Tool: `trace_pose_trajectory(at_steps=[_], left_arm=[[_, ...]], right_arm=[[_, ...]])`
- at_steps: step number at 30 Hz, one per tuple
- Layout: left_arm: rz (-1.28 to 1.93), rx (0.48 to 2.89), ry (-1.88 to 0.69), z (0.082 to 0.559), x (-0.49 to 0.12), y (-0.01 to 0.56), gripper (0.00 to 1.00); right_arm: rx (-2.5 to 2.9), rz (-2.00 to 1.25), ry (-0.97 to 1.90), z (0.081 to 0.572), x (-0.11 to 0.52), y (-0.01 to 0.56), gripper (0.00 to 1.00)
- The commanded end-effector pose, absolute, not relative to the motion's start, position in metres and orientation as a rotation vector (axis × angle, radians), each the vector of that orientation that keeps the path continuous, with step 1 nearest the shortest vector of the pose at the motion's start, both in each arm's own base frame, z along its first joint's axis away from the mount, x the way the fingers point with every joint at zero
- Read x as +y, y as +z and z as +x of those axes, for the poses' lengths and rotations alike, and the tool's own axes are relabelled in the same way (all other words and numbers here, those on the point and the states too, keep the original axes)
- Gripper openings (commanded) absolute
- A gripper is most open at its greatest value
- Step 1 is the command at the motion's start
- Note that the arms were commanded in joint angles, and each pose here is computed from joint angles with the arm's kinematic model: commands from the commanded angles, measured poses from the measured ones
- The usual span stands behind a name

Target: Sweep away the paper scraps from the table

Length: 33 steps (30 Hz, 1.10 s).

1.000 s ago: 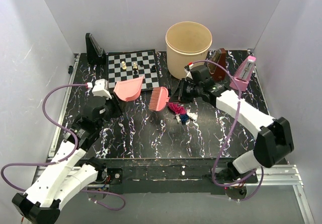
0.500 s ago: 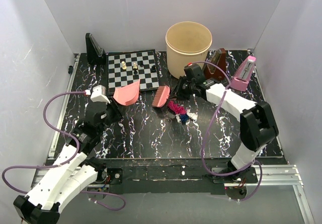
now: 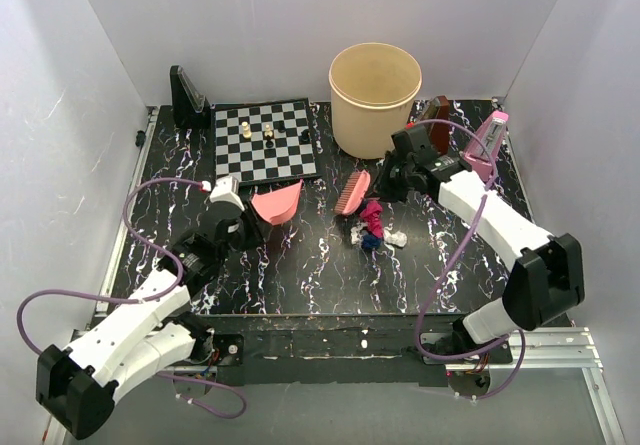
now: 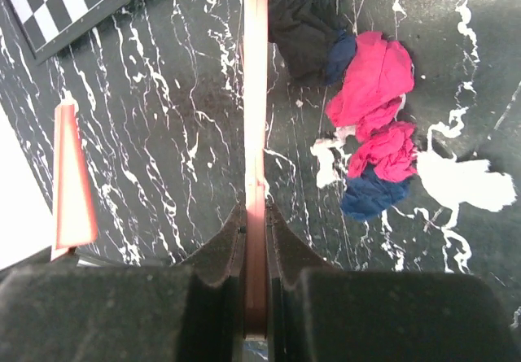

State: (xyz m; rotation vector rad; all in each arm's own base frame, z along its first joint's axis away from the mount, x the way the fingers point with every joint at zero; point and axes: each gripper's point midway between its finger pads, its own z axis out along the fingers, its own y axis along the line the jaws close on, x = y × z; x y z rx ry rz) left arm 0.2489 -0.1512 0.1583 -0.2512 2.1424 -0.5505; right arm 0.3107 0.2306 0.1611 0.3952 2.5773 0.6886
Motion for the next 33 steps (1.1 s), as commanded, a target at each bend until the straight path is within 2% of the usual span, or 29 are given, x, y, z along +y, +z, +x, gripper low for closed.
trace_pose_trajectory(at_steps=[1,5,13,17,22,33], left_arm=[[-0.169,2.121,-0.551,0.250,-0.165,0.164,0.00],[-0.027,2.151,-0.517,0.243,-0.180,0.160,0.00],[0.247,2.232,-0.436,0.222,-0.213,0.141,0.00],[0.351,2.247,-0.366,0.221,-0.222,0.130,0.00],[0.497,2.239,-0.344,0.215,-0.235,0.132,0.00],[0.706,2.188,-0.456,0.181,-0.225,0.150,0.00]], right_arm=[[2.506,0.209,0.639,0.308,0.218,0.208,0.01],[2.493,0.075,0.439,0.306,0.189,0.223,0.01],[2.523,0.012,-0.293,0.294,0.086,0.225,0.01],[2.571,-0.070,-0.538,0.289,0.060,0.208,0.01],[2.654,-0.195,-0.635,0.288,0.062,0.180,0.01],[2.784,-0.422,-0.629,0.289,0.096,0.139,0.01]])
